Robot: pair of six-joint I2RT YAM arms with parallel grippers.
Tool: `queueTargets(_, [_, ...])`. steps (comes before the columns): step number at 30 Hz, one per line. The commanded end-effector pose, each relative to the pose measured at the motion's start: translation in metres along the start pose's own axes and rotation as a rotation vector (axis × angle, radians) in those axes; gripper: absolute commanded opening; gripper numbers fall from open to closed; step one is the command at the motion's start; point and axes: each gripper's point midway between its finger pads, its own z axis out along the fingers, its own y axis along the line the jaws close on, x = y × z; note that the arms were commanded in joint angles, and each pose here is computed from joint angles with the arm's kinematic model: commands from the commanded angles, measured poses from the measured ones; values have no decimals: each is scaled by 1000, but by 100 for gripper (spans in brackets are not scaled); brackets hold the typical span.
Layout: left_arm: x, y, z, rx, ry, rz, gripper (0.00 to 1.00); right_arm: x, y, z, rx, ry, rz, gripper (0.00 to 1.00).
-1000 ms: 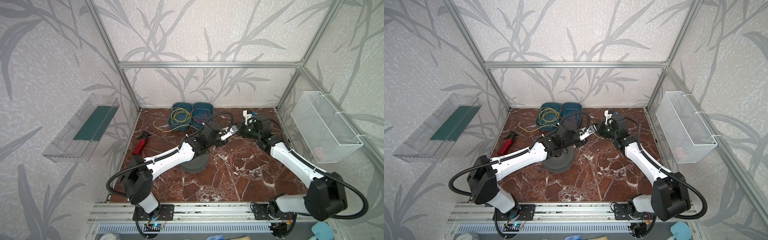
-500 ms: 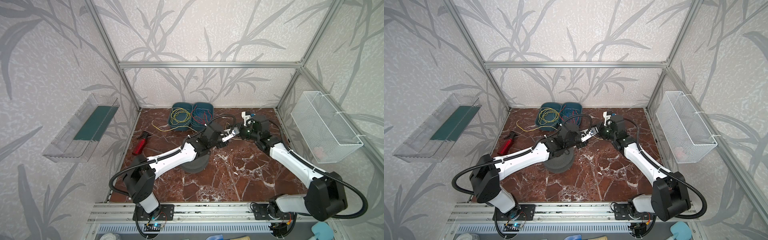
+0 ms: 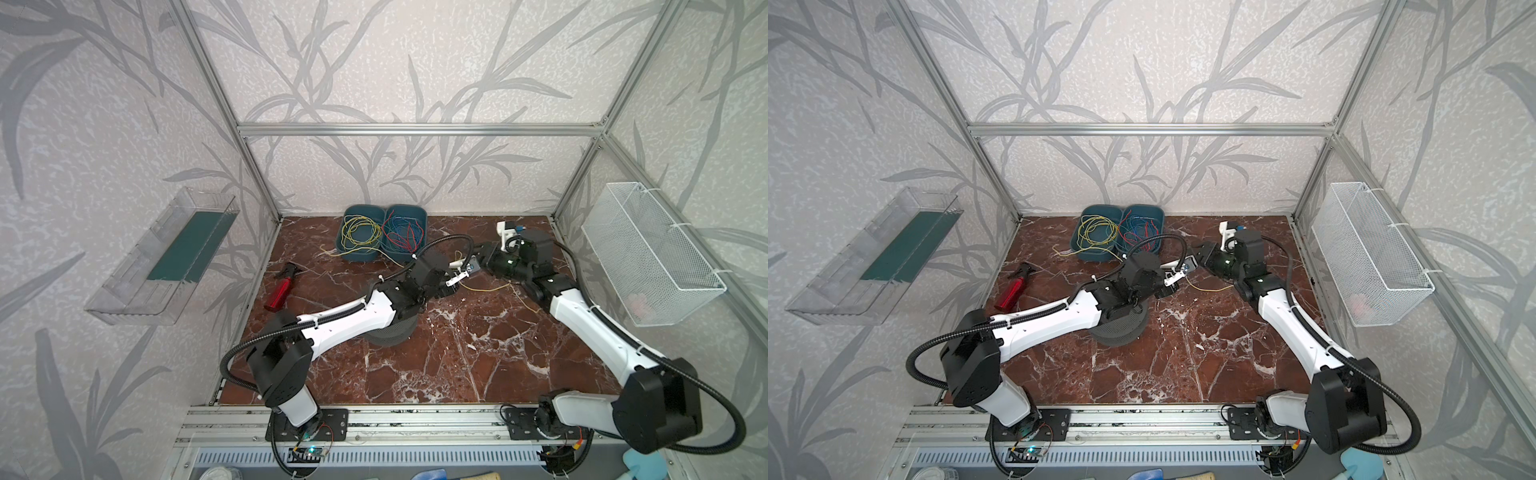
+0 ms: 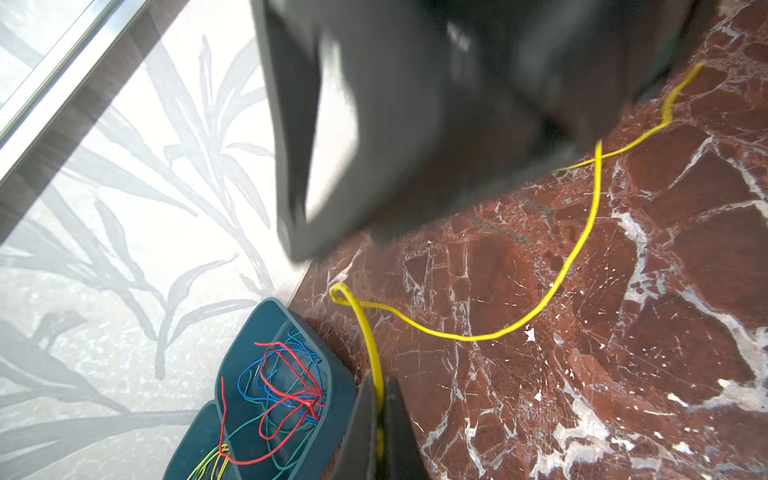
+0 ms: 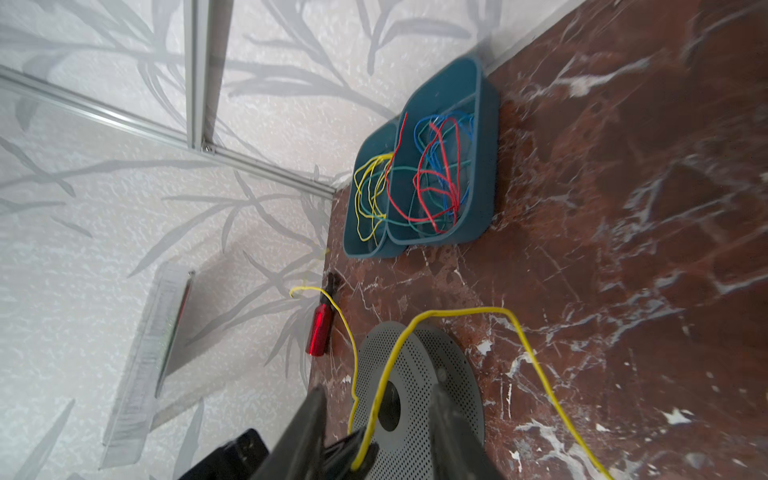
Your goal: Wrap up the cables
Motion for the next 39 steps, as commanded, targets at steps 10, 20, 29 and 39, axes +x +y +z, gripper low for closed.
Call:
queueTargets(10, [-15, 24, -17, -75, -48, 12, 0, -12, -76, -90, 165, -160, 110, 69])
queueTargets(20, [-23, 31, -27, -92, -80, 12, 0, 26, -115, -68, 130, -52, 310, 73])
queueTargets(29, [-24, 31, -28, -96, -87, 9, 0, 21, -115, -48, 50, -4, 370, 22])
queueTargets(39, [-23, 37, -37, -119, -89, 26, 0, -15, -98, -47, 59, -75, 287, 0])
